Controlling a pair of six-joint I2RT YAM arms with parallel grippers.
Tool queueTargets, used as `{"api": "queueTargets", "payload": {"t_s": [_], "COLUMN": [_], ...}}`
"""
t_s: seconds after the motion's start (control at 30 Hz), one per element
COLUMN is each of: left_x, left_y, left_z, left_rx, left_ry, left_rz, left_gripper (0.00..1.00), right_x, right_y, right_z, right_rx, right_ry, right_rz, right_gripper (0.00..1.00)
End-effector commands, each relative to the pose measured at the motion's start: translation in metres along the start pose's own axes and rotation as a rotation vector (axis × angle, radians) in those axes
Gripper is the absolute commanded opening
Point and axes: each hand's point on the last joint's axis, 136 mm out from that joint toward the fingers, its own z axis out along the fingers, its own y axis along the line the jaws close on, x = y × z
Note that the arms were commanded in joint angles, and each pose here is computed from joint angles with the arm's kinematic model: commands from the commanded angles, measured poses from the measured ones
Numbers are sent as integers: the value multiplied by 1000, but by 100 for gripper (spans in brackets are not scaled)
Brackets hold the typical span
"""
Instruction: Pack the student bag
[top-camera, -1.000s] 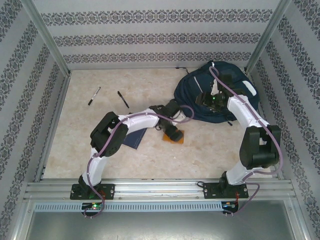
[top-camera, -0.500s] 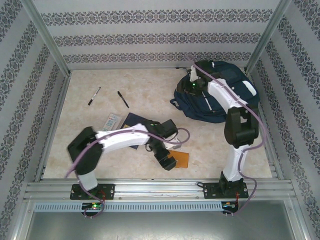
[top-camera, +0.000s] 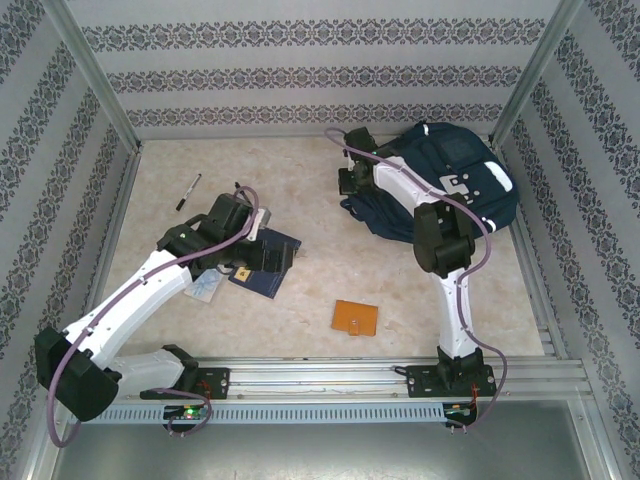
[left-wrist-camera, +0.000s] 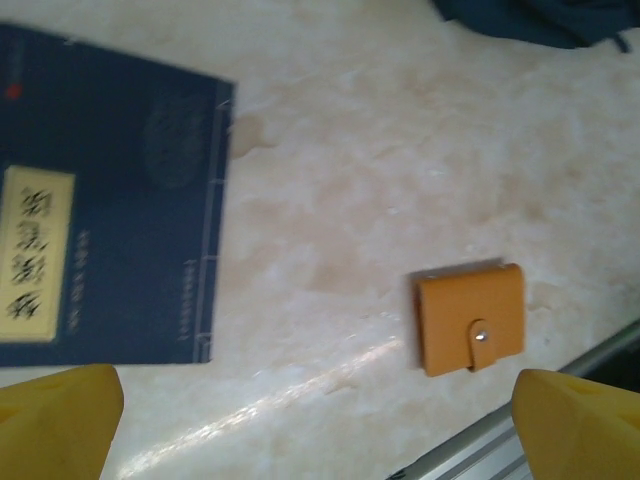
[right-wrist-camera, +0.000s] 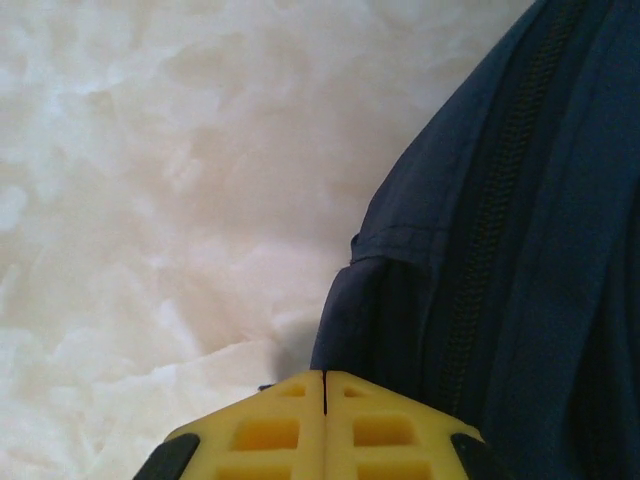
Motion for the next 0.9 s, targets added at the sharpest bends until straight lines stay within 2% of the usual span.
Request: {"api": "queueTargets", "payload": {"t_s": [0.0,0.03,0.07,0.1,0.23,0.4,0.5,0.57,0.63,0.67,0.73,0.83,0.87], "left_x": [8,7,7,7,14,20,25,29,33,34,34,30,27], "left_y": [15,15,15,16,14,17,20,22,23,23,22,18,18], "left_z": [-6,-6,-6,-5,5,12,17,20,24,24,24,18,15], "left_rx": [-31,-31,-30,-31,-1,6,5,1,4,8,19,28,25], "left_ry": [43,41,40,41,62,61,76,87,96,95,95,86,78], "left_rz": [-88,-80,-75,-76,-101,-111,-114,-120,-127,-129,-128,-116,-117], "left_gripper": [100,100,100,100,99,100,100,100,100,100,100,99,100], "right_x": [-17,-23,-29,-35,-46,-33,-23,-20,-21,-22,-26,-19,-7], "right_y": [20,11,1,-7,-41,-44,-45,-52,-44,-37,-10,33,57], "right_z": [-60,-69,-75,-78,-64,-16,9,18,25,24,17,-14,-29], "right_rx": [-70,-17,39,65,161,172,191,227,177,147,35,-140,-257], "right_ry": [-70,-106,-145,-180,-223,-136,-93,-75,-64,-62,-69,-61,-60], "right_rz": [-87,-64,-39,-20,119,144,144,149,109,73,-47,-258,-365], "right_gripper": [4,28,45,51,56,57,53,47,30,15,2,0,0]}}
